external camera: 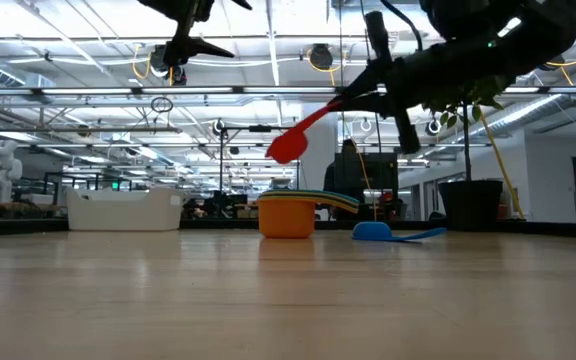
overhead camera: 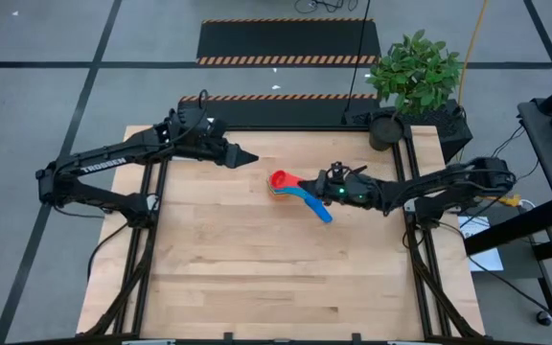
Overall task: Nest measuring cups in basket
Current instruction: Stack the red measuring cup into the light blue measuring cup
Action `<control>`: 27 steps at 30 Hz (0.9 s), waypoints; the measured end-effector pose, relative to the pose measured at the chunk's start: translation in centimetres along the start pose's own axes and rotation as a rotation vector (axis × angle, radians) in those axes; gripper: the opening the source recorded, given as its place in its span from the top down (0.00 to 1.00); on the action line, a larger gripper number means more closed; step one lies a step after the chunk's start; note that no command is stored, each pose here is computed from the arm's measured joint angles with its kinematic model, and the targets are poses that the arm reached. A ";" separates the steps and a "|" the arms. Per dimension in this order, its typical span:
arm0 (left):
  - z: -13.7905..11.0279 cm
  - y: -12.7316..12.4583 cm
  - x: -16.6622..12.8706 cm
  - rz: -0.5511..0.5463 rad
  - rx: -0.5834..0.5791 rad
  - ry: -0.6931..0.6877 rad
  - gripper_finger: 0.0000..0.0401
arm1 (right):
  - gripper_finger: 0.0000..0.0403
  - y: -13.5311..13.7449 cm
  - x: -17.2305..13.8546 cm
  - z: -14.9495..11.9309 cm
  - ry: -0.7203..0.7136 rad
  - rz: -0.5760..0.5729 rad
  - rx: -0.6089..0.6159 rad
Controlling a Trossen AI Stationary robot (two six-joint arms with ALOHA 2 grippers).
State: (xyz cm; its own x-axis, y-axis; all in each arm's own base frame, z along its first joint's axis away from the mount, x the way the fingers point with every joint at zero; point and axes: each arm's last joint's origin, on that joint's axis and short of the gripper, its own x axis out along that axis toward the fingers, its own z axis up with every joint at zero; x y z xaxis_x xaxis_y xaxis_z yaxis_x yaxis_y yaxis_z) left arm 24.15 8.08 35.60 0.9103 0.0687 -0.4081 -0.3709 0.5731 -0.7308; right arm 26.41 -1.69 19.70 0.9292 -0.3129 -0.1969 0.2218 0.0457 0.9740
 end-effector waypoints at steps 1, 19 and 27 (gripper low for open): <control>0.0 0.0 0.0 0.000 0.000 0.001 0.12 | 1.00 -0.1 0.2 0.0 -0.002 0.012 0.011; -0.1 0.0 0.0 0.001 -0.002 0.005 0.12 | 1.00 -2.6 2.0 0.3 -0.053 -0.063 0.058; -0.1 0.0 0.0 0.001 0.010 0.005 0.12 | 0.91 -3.0 2.0 0.2 -0.052 -0.104 0.039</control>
State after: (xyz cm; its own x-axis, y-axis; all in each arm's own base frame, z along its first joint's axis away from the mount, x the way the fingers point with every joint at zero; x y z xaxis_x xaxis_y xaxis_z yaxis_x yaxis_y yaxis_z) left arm 24.17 7.99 35.57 0.9091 0.0647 -0.4115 -0.3697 0.5809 -0.7252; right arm 27.54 -2.68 16.46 0.8850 -0.3630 -0.2916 0.3031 -0.0262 0.9526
